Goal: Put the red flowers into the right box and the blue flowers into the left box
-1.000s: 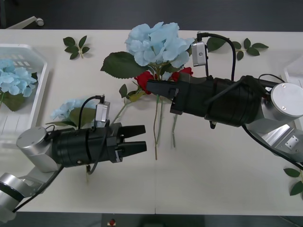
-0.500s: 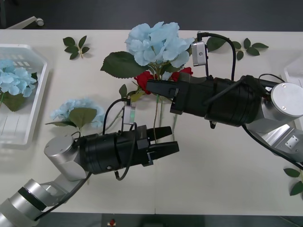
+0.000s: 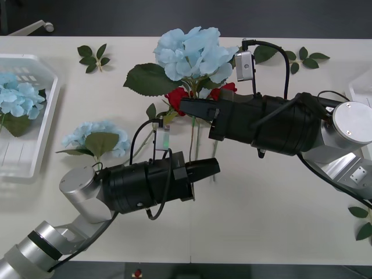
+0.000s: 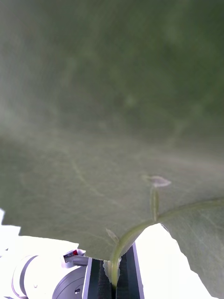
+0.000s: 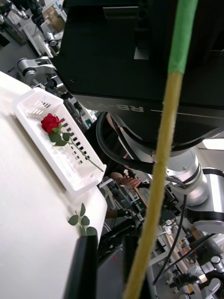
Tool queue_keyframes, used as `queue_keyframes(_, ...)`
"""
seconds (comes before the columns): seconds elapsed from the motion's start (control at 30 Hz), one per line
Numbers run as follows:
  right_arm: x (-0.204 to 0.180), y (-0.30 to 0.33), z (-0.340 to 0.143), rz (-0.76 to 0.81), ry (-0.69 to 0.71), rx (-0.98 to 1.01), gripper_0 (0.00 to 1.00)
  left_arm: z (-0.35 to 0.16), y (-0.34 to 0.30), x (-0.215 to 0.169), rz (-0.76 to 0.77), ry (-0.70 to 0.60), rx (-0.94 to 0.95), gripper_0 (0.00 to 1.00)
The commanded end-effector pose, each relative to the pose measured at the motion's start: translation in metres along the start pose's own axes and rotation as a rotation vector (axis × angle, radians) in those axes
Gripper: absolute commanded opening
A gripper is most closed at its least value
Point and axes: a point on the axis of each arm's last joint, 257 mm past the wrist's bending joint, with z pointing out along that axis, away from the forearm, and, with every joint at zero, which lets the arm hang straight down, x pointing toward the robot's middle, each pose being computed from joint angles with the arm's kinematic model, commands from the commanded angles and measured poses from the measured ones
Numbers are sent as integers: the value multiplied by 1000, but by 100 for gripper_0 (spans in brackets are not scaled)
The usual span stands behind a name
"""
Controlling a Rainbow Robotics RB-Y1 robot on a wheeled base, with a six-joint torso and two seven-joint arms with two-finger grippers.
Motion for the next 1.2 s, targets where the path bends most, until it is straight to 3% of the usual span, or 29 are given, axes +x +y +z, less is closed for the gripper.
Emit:
queue_keyframes(0.03,-16,22,5,-58,-20,-45,0,8,-11,-15,3,-10,26,0)
queue_keyframes(0.17,-16,21,5,-56,-20,-43,4,7,-10,-18,3,-13,24,0)
queue_keyframes(0.2,-16,21,5,-54,-20,-43,25,7,-9,-19,3,-15,23,0)
queue_keyframes(0.23,-16,20,4,-49,-20,-42,70,6,-9,-21,3,-17,22,0)
queue_keyframes(0.27,-17,21,5,-53,-22,-41,100,6,-9,-21,4,-19,21,0)
queue_keyframes(0.63,-16,19,4,-50,-22,-37,100,-38,24,-56,90,-17,-84,0)
queue_keyframes(0.97,-15,17,1,-45,-11,-31,100,-152,77,-149,470,121,-356,0)
queue_keyframes(1.2,-1,-14,-13,7,70,80,100,-240,93,-209,304,216,-610,0)
